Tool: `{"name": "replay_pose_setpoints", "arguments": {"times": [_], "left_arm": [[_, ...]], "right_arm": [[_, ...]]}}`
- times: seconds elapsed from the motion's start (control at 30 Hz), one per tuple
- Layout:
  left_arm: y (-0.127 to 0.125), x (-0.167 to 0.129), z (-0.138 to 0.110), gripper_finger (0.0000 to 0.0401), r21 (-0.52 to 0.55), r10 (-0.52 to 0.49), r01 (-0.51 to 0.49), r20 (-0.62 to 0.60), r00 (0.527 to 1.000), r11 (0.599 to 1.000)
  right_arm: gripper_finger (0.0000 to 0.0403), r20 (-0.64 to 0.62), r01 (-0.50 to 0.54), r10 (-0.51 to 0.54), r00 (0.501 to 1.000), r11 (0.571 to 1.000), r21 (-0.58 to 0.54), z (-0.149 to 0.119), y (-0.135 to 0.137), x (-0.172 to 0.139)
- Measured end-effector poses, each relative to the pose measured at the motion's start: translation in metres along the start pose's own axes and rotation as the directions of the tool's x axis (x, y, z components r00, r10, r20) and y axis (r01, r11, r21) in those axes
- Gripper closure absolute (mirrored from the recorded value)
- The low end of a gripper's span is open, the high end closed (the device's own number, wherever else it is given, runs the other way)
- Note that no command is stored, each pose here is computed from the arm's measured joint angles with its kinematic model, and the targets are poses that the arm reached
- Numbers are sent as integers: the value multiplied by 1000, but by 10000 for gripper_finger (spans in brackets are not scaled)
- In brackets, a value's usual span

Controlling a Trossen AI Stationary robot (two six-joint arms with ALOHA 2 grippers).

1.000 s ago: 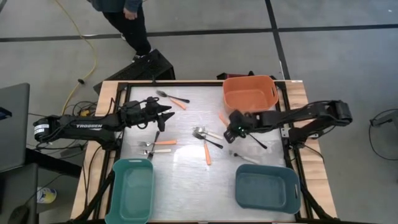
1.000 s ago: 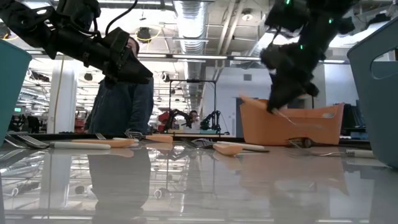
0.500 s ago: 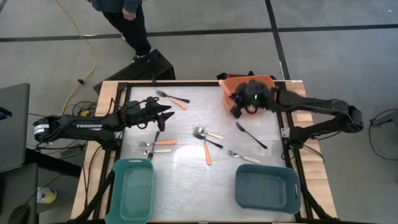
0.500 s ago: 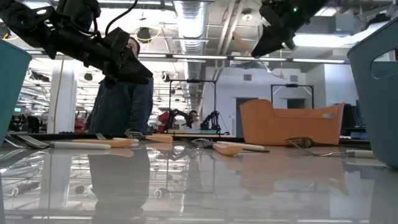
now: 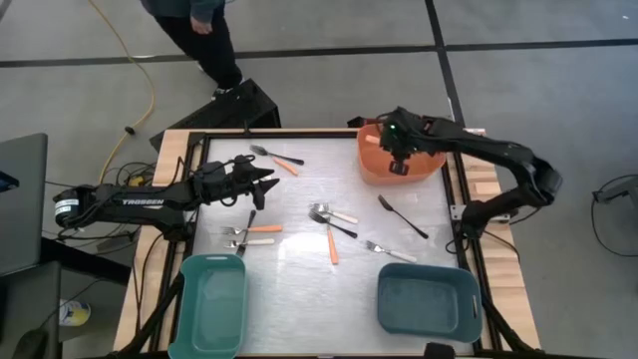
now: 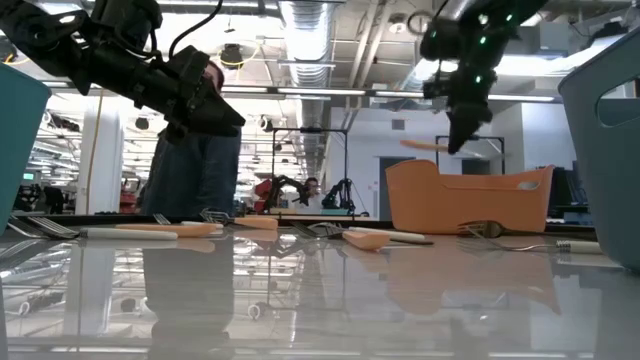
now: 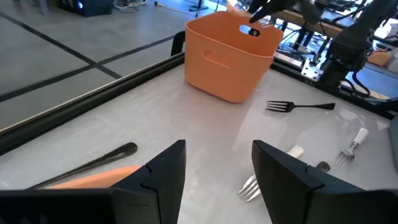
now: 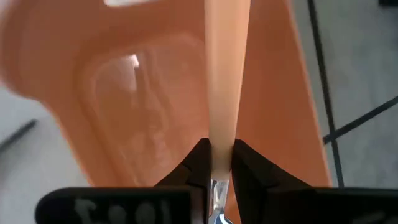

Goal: Sort silverware by color (type)
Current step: Put the orange fork into the orange bin, then put the black fork into the blue bin

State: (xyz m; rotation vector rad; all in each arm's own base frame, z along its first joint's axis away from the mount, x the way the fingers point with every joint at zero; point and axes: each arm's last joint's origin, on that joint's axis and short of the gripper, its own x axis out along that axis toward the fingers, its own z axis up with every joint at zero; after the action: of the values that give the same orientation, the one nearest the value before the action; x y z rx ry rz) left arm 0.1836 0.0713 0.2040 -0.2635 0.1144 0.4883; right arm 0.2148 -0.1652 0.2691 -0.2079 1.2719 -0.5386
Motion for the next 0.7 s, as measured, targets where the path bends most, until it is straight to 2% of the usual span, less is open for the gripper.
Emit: {"name": "replay_pose_setpoints", "arguments": {"times": [0.33, 0.53, 0.7], "left_arm": [[0, 0, 0, 232, -25, 8, -8, 1, 1000, 1000], [0, 0, 0, 232, -37, 8, -8, -1, 1000, 999], [1, 0, -2, 232, -51, 16, -17, -22, 1000, 999]], "right_arm": [[309, -170, -66, 52, 984, 995, -75, 2, 4, 52], [276, -190, -76, 59, 980, 993, -87, 3, 7, 58], [236, -175, -59, 44, 983, 995, -79, 2, 5, 51]]}}
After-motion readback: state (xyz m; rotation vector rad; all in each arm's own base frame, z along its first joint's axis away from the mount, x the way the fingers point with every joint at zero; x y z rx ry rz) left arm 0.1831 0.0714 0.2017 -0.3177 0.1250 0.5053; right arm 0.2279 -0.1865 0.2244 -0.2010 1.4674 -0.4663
